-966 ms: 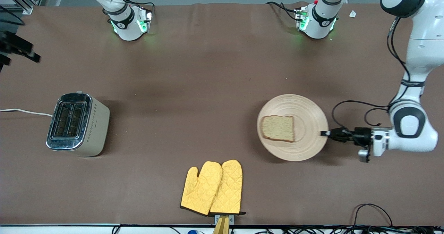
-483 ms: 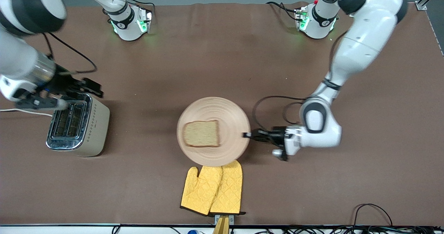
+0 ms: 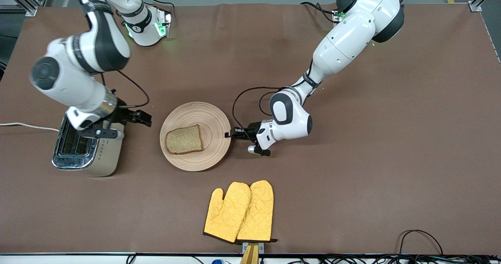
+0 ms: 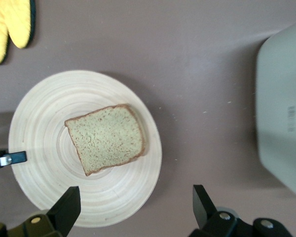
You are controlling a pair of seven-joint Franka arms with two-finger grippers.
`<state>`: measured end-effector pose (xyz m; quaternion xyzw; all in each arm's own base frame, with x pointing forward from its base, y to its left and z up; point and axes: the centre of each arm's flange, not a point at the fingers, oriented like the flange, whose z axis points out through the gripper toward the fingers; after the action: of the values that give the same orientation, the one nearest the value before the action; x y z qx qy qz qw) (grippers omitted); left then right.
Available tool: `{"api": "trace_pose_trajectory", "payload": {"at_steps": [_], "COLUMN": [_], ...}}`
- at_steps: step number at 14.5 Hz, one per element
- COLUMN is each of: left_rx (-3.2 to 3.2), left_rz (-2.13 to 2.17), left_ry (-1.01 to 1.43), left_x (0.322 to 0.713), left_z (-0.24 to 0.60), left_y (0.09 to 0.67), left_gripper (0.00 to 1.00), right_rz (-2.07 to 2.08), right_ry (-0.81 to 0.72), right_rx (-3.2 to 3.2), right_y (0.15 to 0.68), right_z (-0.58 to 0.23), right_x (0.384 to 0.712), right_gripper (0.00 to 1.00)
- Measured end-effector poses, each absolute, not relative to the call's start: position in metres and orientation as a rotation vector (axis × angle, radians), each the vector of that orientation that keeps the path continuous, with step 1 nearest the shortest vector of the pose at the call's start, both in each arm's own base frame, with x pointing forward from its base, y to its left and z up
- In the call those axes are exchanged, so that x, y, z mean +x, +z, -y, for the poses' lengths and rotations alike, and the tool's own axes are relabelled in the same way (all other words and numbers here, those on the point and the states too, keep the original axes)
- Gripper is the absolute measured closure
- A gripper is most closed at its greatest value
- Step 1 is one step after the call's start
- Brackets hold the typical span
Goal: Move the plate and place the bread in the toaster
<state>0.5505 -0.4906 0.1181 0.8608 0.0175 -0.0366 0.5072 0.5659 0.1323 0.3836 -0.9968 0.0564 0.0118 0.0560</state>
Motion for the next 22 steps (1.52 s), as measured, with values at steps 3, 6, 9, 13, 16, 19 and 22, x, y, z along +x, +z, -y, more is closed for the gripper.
{"api": "trace_pose_trajectory", "payload": {"at_steps": [3,6,9,13,16,19,22], "left_rx": [2.073,2.089,2.151,2.161,2.209,2.267,2.395], "left_rz": [-0.116,-0.141,-0.088,0.033,0.145,0.261,0.403], "left_ry": [-0.109,-0.096,-0.086,-0.184,-0.236,-0.292,-0.278], "left_x": [0.56,0.576,0.614,0.666,0.695,0.712,0.729], "left_z": [0.482,0.472,0.436,0.342,0.262,0.174,0.095], "left_y": [0.119,0.127,0.147,0.169,0.189,0.204,0.247], "left_gripper": [0.75,0.46,0.16,0.0,0.0,0.0,0.0], "right_rz": [-0.136,-0.098,-0.013,0.058,0.09,0.108,0.114], "right_ry": [0.063,0.116,0.076,0.008,0.017,0.052,0.066], "right_rx": [-3.043,-3.077,-3.12,-3.117,-3.119,-3.122,-3.124], "right_y": [0.319,0.267,0.235,0.231,0.242,0.241,0.23], "right_z": [-0.153,-0.16,-0.163,-0.165,-0.164,-0.165,-0.167], "right_x": [0.547,0.543,0.546,0.557,0.568,0.57,0.569], "right_gripper": [0.0,0.0,0.0,0.29,0.56,0.59,0.6]}}
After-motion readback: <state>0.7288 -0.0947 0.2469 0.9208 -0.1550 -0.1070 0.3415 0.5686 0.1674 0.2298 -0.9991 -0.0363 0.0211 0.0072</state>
